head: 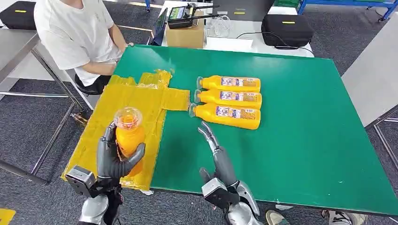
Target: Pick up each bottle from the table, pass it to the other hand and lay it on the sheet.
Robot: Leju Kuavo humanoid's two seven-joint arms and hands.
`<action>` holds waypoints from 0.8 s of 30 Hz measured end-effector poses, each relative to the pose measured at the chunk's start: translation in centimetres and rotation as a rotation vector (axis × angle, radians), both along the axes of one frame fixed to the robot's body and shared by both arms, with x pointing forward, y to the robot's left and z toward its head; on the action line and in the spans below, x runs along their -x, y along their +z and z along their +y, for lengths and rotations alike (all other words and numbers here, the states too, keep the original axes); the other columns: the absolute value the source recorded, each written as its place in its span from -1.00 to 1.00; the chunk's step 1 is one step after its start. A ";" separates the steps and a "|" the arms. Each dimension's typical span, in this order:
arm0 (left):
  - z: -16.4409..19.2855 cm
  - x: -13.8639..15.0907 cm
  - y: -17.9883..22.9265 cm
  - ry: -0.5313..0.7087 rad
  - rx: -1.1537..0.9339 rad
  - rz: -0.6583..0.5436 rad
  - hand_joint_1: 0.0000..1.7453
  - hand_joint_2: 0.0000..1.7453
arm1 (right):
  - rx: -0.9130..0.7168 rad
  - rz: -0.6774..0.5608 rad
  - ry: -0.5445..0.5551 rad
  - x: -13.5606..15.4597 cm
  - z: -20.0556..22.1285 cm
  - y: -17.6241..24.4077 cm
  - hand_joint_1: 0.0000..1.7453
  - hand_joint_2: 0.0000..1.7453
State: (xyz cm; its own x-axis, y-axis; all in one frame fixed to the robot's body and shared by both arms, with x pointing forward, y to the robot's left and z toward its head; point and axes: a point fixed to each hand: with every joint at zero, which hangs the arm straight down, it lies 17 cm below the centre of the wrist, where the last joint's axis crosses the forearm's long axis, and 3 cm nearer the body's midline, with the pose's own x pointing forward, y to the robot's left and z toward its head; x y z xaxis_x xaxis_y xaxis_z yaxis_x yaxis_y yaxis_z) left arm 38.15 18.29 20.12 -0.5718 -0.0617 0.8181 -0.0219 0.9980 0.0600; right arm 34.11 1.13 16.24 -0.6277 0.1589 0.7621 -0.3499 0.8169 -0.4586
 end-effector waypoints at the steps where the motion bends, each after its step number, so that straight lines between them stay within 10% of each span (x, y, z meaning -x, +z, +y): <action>1: 0.3 -0.1 0.1 0.040 -0.047 -0.013 1.00 1.00 | -0.001 0.000 0.000 0.1 -0.1 -0.1 -1.00 -1.00; 12: -3.6 -3.0 -8.1 0.027 -0.771 -0.012 1.00 1.00 | -0.021 -0.029 0.075 0.8 0.4 1.4 -1.00 -1.00; 24: -7.1 -4.4 -15.1 -0.216 -0.952 0.070 0.90 1.00 | -0.033 -0.050 0.105 0.9 1.1 2.3 -1.00 -1.00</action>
State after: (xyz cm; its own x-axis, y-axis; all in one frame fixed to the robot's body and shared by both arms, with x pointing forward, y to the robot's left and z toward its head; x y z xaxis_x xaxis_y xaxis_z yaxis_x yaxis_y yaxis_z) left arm 42.57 11.22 4.99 -0.6007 -0.6137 0.5124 0.1895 0.5134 0.8370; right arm 33.26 2.18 18.56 -0.6771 0.0657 0.7330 -0.4113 0.7922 -0.4509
